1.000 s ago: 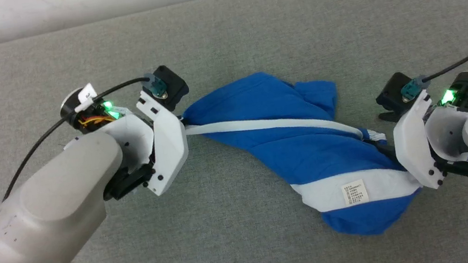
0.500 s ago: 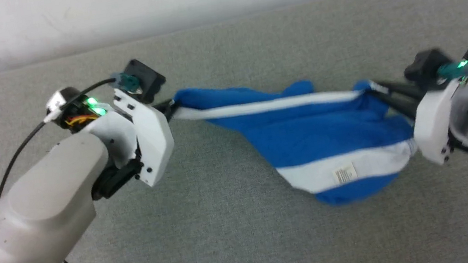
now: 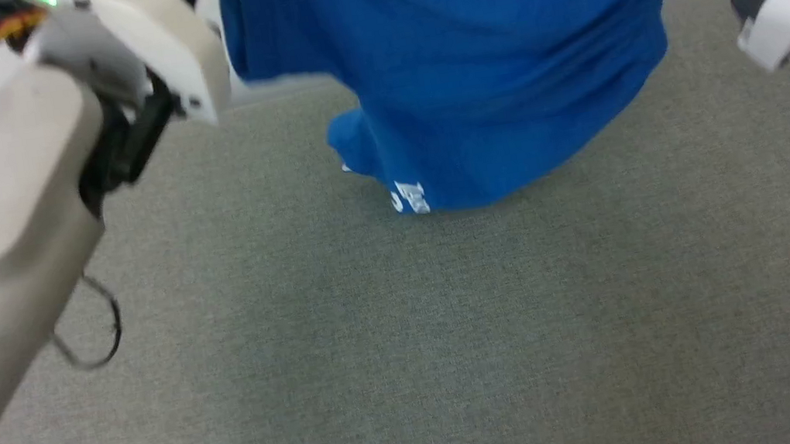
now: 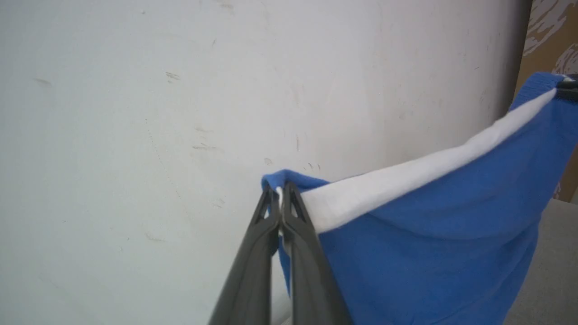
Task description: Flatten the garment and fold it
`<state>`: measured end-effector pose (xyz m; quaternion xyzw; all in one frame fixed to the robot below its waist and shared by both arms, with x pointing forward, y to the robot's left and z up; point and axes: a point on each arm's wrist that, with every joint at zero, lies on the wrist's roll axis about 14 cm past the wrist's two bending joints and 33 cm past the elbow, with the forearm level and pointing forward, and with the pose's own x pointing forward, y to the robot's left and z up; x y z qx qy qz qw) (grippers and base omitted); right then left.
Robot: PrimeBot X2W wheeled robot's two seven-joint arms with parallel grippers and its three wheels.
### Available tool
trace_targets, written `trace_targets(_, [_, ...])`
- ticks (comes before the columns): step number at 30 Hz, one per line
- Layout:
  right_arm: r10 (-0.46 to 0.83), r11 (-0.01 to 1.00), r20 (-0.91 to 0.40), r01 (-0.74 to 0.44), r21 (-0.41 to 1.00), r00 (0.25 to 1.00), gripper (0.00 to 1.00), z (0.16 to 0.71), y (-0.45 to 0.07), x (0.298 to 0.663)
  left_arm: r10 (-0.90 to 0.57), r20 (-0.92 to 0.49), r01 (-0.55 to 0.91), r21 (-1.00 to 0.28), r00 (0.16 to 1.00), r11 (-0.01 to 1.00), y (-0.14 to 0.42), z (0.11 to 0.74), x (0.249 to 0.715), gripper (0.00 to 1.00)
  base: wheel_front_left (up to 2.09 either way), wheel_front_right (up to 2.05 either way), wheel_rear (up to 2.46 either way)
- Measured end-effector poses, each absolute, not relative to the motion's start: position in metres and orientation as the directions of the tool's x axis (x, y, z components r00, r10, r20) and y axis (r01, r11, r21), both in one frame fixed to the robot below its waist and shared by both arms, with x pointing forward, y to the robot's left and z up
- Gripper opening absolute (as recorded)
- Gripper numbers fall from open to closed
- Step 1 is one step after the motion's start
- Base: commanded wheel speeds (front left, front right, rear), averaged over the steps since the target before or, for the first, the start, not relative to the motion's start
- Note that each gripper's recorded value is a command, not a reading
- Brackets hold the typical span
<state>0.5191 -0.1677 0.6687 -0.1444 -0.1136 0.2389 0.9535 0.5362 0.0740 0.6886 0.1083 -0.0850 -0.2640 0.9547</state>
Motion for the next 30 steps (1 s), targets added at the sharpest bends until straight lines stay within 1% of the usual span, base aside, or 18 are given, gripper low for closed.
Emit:
trace_targets(5, [0.470,0.848,0.228,-0.365,-0.384,0.853,0.00,0.710,-0.165,0.549,-0.481,0.241,0.423,0.254,0.843,0.870,0.074,0.737,0.563,0.00,0.00,0.00,0.00])
trace_targets(11, [0.398,0.887,0.398,-0.234,-0.399,0.827,0.00,0.777,-0.176,0.592,-0.403,0.413,0.337,0.225,0.817,0.914,0.083,0.787,0.599,0.00,0.00,0.00,0.00])
trace_targets(18, [0.359,0.899,0.496,-0.150,-0.412,0.790,0.00,0.806,-0.176,0.636,-0.340,0.530,0.299,0.166,0.777,0.940,0.094,0.808,0.636,0.00,0.00,0.00,0.00])
trace_targets(21, [0.358,0.898,0.504,-0.142,-0.416,0.786,0.00,0.801,-0.172,0.654,-0.320,0.548,0.289,0.145,0.773,0.946,0.100,0.802,0.651,0.00,0.00,0.00,0.00])
trace_targets(25, [0.364,0.900,0.492,-0.164,-0.403,0.791,0.00,0.774,-0.165,0.674,-0.305,0.520,0.280,0.129,0.798,0.951,0.108,0.769,0.671,0.00,0.00,0.00,0.00])
trace_targets(27, [0.377,0.893,0.456,-0.187,-0.409,0.806,0.00,0.748,-0.160,0.681,-0.293,0.489,0.272,0.116,0.821,0.955,0.114,0.742,0.678,0.00,0.00,0.00,0.00])
trace_targets(30, [0.396,0.886,0.376,-0.242,-0.395,0.837,0.00,0.695,-0.150,0.684,-0.272,0.399,0.268,0.069,0.876,0.961,0.121,0.685,0.682,0.00,0.00,0.00,0.00])
